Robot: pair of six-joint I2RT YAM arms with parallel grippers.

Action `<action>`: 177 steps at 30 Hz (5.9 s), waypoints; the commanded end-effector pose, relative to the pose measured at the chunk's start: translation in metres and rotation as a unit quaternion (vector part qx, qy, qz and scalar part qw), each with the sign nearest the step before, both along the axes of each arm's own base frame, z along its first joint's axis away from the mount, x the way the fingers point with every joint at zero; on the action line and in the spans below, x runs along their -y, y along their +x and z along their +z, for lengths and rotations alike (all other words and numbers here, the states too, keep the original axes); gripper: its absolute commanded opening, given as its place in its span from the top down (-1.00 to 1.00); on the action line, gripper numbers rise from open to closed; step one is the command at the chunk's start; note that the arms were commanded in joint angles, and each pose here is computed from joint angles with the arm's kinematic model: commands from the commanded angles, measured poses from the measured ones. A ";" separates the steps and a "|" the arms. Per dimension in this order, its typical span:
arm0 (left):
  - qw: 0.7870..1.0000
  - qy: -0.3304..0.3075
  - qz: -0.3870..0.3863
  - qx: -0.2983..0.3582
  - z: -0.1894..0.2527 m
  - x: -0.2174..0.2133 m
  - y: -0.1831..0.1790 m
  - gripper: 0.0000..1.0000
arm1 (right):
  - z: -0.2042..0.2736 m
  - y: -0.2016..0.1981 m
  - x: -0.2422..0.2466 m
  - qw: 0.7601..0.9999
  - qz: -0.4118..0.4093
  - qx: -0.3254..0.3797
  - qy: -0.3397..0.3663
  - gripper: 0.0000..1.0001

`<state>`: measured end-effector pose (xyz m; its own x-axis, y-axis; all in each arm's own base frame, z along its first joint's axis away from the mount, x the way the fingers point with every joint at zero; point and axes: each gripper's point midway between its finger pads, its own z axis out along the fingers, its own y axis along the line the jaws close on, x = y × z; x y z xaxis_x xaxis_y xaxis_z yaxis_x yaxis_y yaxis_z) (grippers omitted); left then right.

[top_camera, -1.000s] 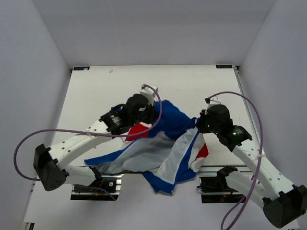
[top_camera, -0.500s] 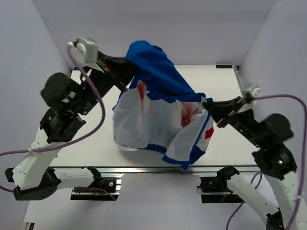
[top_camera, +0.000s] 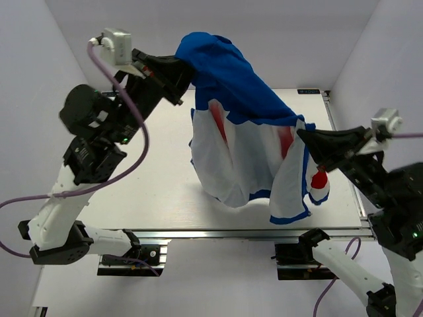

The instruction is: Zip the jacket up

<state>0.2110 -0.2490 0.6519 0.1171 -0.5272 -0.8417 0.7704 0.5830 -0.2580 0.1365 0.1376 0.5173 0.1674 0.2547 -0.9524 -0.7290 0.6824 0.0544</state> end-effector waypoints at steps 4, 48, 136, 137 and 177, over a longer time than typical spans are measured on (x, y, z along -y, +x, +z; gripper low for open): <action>0.977 0.040 0.196 -0.072 -0.045 0.013 0.100 1.00 | -0.045 0.099 0.028 0.972 -0.199 -0.121 0.008 1.00; 0.751 0.047 0.309 -0.581 -0.517 -0.140 0.073 -0.96 | -0.377 0.084 -0.064 0.842 0.019 -0.534 -0.071 -0.79; 0.828 0.371 -0.099 -0.410 -0.512 0.029 -0.080 -0.96 | -0.442 0.092 -0.057 0.798 -0.037 -0.587 -0.130 -0.23; 0.836 0.359 -0.086 -0.406 -0.504 0.026 -0.077 -0.96 | -0.445 0.093 -0.057 0.796 -0.039 -0.589 -0.133 -0.25; 0.828 0.270 0.036 -0.490 -0.535 -0.015 -0.003 -0.96 | -0.353 0.060 -0.021 0.743 -0.171 -0.535 -0.364 1.00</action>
<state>0.2073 -0.2415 0.1117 -0.7482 -0.0386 -0.6623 0.3334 0.8412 -0.4257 0.2105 0.1290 0.1854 -0.8520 -0.1299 -0.5072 -0.1607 0.9868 0.0172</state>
